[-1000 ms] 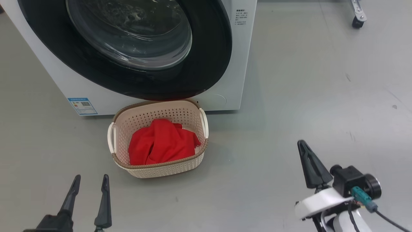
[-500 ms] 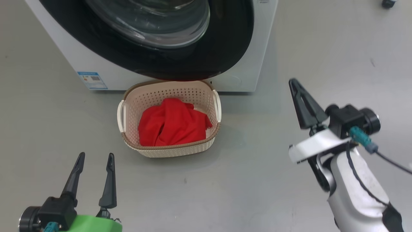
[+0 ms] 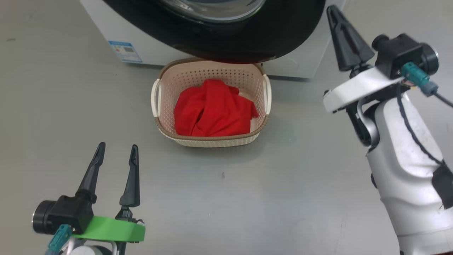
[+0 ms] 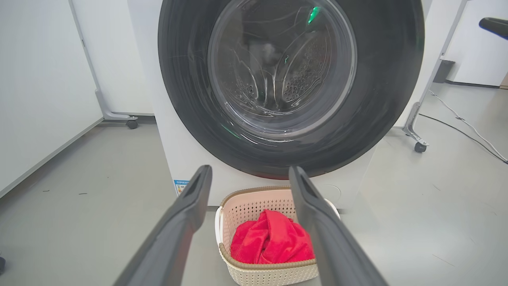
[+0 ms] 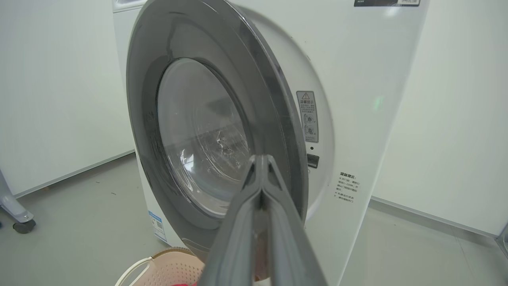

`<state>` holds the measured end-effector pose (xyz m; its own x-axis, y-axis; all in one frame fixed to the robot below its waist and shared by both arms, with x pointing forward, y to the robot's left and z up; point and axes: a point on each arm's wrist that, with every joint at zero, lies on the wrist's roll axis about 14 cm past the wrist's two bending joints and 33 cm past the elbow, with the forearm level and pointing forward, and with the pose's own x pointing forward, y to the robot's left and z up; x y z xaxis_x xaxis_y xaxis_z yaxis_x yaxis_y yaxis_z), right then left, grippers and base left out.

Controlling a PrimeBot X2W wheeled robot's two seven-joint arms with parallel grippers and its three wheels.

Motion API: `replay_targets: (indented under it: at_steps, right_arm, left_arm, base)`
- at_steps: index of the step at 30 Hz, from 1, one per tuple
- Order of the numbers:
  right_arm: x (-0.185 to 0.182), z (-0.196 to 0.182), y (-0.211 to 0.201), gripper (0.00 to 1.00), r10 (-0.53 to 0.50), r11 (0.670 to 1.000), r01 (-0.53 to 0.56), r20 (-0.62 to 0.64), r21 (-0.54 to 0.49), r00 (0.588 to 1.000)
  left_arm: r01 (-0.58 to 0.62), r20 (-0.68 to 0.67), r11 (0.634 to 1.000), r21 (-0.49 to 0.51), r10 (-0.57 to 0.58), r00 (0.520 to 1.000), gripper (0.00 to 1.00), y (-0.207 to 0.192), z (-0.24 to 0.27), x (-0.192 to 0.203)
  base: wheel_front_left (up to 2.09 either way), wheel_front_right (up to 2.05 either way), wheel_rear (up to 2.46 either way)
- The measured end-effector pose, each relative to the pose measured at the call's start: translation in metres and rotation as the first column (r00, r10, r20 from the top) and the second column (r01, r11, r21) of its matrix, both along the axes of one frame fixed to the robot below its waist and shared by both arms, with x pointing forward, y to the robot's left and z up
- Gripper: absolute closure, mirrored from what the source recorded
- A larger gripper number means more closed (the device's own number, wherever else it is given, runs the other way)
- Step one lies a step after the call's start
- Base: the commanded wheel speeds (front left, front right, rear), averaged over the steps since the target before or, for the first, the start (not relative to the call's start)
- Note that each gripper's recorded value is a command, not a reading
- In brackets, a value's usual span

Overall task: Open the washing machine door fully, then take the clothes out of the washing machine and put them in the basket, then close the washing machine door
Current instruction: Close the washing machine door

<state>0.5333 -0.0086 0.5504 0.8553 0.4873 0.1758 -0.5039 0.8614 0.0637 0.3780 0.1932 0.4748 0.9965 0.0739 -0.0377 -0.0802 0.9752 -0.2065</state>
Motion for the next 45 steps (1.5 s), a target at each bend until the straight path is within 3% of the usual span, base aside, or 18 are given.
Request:
replay_targets:
  at_steps: [23, 45]
  right_arm:
    - [0.073, -0.041, 0.038, 1.0, 0.057, 0.997, -0.062, -0.115, -0.04, 0.992]
    - [0.137, -0.024, 0.034, 1.0, 0.016, 0.998, -0.022, -0.076, -0.067, 0.997]
  left_arm:
    - [-0.092, -0.063, 0.996, 0.019, 0.093, 0.994, 0.0, 0.028, -0.021, 0.002]
    - [-0.083, -0.056, 0.996, 0.028, 0.084, 0.995, 0.0, 0.028, -0.021, 0.015]
  base:
    - [0.0, 0.0, 0.0]
    - [0.0, 0.0, 0.0]
